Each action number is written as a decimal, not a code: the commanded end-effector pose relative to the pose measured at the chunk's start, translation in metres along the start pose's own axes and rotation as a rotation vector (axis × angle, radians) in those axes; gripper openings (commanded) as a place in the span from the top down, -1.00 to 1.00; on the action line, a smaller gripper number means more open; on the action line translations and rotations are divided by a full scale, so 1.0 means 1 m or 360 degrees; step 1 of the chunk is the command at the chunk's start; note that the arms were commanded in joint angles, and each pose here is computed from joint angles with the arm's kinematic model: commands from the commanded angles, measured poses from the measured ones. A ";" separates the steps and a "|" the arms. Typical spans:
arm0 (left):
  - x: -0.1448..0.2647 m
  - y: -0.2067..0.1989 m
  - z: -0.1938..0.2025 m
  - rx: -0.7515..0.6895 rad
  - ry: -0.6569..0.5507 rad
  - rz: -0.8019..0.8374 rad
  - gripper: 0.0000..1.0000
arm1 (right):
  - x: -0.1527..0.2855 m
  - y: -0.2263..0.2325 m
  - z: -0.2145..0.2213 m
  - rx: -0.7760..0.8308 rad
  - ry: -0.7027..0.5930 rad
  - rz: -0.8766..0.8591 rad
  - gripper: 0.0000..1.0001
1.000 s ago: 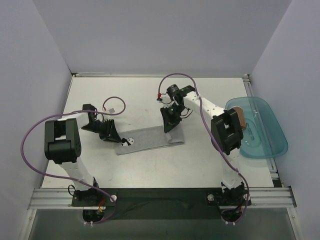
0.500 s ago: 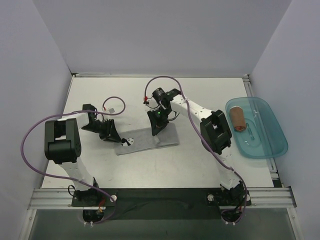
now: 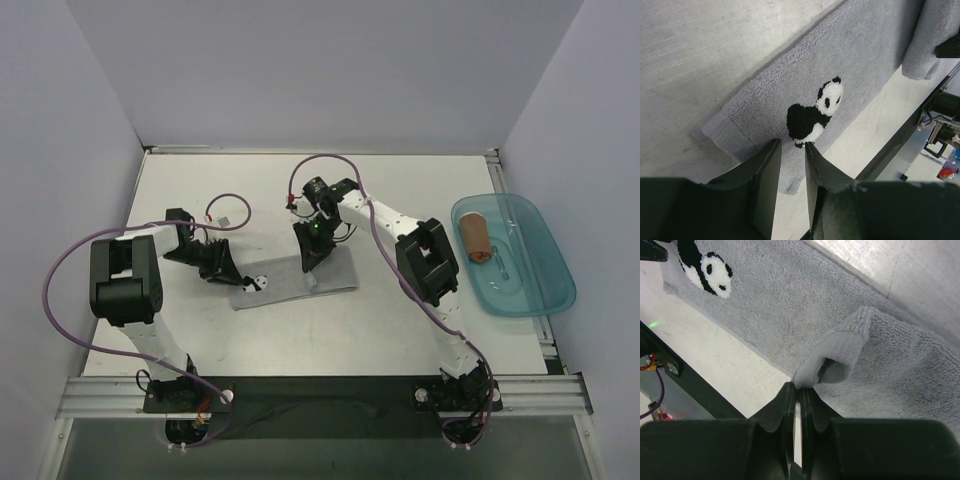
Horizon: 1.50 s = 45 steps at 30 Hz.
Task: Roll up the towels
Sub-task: Fold the towel
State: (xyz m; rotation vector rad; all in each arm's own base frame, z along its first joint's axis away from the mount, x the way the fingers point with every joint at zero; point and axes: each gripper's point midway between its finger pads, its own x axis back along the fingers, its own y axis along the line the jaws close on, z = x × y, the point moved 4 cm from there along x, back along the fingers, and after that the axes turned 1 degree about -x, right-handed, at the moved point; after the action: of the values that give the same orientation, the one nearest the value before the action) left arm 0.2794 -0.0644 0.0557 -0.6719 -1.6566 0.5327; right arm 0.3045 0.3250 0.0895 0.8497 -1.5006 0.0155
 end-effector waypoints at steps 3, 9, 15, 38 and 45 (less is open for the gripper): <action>0.001 -0.004 -0.010 -0.0043 -0.0048 0.0039 0.27 | -0.006 0.012 0.005 -0.0027 0.0069 -0.0071 1.00; 0.000 -0.003 -0.010 -0.0046 -0.0046 0.0032 0.27 | -0.014 0.013 0.011 -0.0029 0.0105 -0.0078 1.00; 0.006 -0.008 -0.012 -0.0096 -0.0067 0.0045 0.20 | -0.012 0.010 0.000 -0.0018 0.0061 -0.0054 0.74; 0.004 -0.015 -0.012 -0.0227 0.0018 -0.0062 0.55 | 0.035 -0.098 0.019 -0.0151 -0.0010 0.0023 0.75; -0.007 0.011 -0.046 -0.0239 0.0051 -0.0200 0.59 | 0.027 -0.087 0.063 -0.0211 0.0127 -0.0086 0.79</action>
State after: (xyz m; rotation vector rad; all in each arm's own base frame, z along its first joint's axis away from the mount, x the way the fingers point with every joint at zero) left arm 0.2962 -0.0687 0.0504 -0.6865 -1.6441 0.3784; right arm 0.3248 0.2232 0.0492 0.7455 -1.4451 -0.0832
